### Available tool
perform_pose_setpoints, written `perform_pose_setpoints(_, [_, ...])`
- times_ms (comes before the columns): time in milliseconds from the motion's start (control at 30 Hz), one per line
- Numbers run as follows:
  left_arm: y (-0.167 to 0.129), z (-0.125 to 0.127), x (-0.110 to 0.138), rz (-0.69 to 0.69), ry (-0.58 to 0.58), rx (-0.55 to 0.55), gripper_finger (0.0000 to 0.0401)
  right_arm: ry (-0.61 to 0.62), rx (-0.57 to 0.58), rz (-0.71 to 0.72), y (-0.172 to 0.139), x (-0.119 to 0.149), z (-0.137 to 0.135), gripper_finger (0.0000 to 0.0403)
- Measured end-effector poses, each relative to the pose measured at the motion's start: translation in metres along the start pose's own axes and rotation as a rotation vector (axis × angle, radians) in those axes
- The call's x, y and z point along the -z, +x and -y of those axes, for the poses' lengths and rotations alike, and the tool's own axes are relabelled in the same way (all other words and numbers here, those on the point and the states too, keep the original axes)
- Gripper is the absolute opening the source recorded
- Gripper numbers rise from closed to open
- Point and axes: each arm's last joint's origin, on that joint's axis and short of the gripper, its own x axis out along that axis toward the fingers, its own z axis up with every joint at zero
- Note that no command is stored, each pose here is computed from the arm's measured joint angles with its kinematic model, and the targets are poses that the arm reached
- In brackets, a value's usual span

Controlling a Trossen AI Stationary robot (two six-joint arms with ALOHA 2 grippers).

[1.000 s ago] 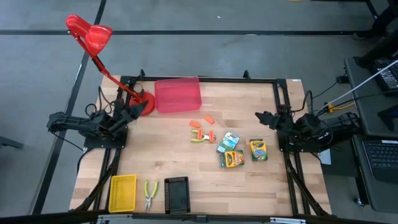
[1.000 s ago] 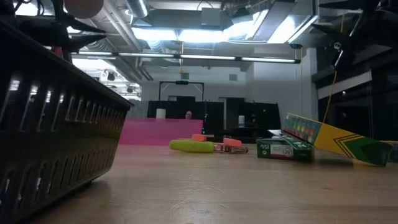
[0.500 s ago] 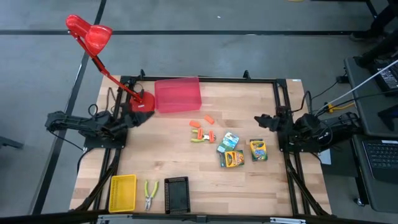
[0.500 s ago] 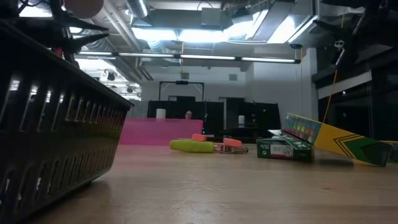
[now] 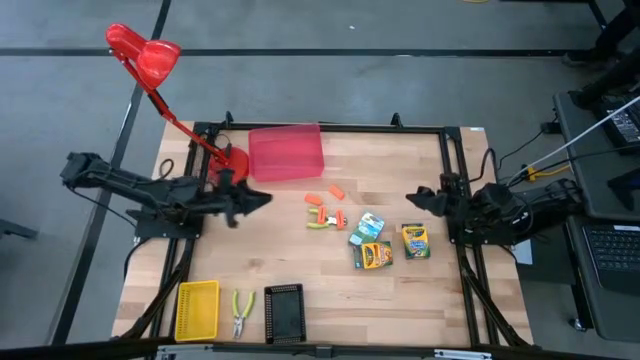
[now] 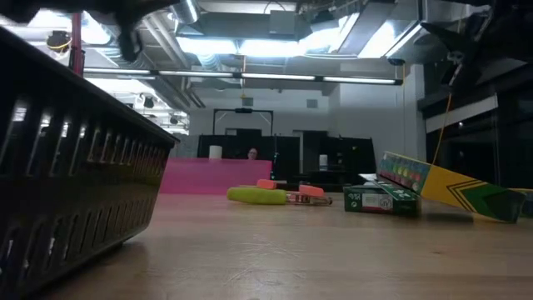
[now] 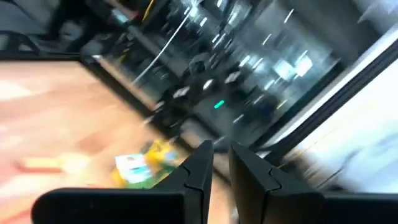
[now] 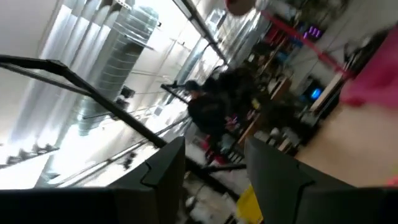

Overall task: Pick & Place School Supplies
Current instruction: Put the crayon box into the red bin

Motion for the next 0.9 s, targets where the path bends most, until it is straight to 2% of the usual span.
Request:
perform_pose_setpoints(100, [0.021, 0.009, -0.004, -0.176, 0.151, -0.273, 0.0047, -0.097, 0.086, -0.054, 0.006, -0.008, -0.013, 0.0171])
perform_pose_setpoints(167, [0.028, 0.009, -0.008, -0.308, 0.24, -0.487, 0.0047, -0.15, 0.214, -0.157, 0.01, -0.014, -0.023, 0.0171])
perform_pose_setpoints(233, [0.034, 0.012, -0.012, -0.372, 0.296, -0.623, 0.0049, -0.19, 0.36, -0.275, 0.012, -0.02, -0.032, 0.0171])
perform_pose_setpoints(267, [0.035, 0.015, -0.015, -0.375, 0.303, -0.652, 0.0051, -0.198, 0.432, -0.331, 0.013, -0.023, -0.036, 0.0171])
perform_pose_setpoints(333, [0.035, 0.019, -0.02, -0.343, 0.288, -0.652, 0.0057, -0.214, 0.572, -0.448, 0.015, -0.026, -0.042, 0.0171])
perform_pose_setpoints(433, [0.028, 0.019, -0.024, -0.273, 0.222, -0.657, 0.0072, -0.173, 0.696, -0.585, 0.023, -0.023, -0.045, 0.0171])
perform_pose_setpoints(533, [0.017, 0.023, -0.028, -0.161, 0.132, -0.609, 0.0091, -0.052, 0.798, -0.615, 0.028, -0.013, -0.035, 0.0171])
perform_pose_setpoints(667, [0.0, 0.021, -0.027, -0.022, 0.03, -0.529, 0.0124, 0.072, 0.943, -0.586, 0.021, 0.008, -0.003, 0.0171])
perform_pose_setpoints(733, [-0.007, 0.019, -0.025, 0.026, -0.03, -0.477, 0.014, 0.158, 0.922, -0.545, 0.018, 0.019, 0.014, 0.0171])
perform_pose_setpoints(900, [-0.012, 0.019, -0.021, 0.076, -0.089, -0.389, 0.0174, 0.304, 0.711, -0.427, 0.016, 0.038, 0.041, 0.0171])
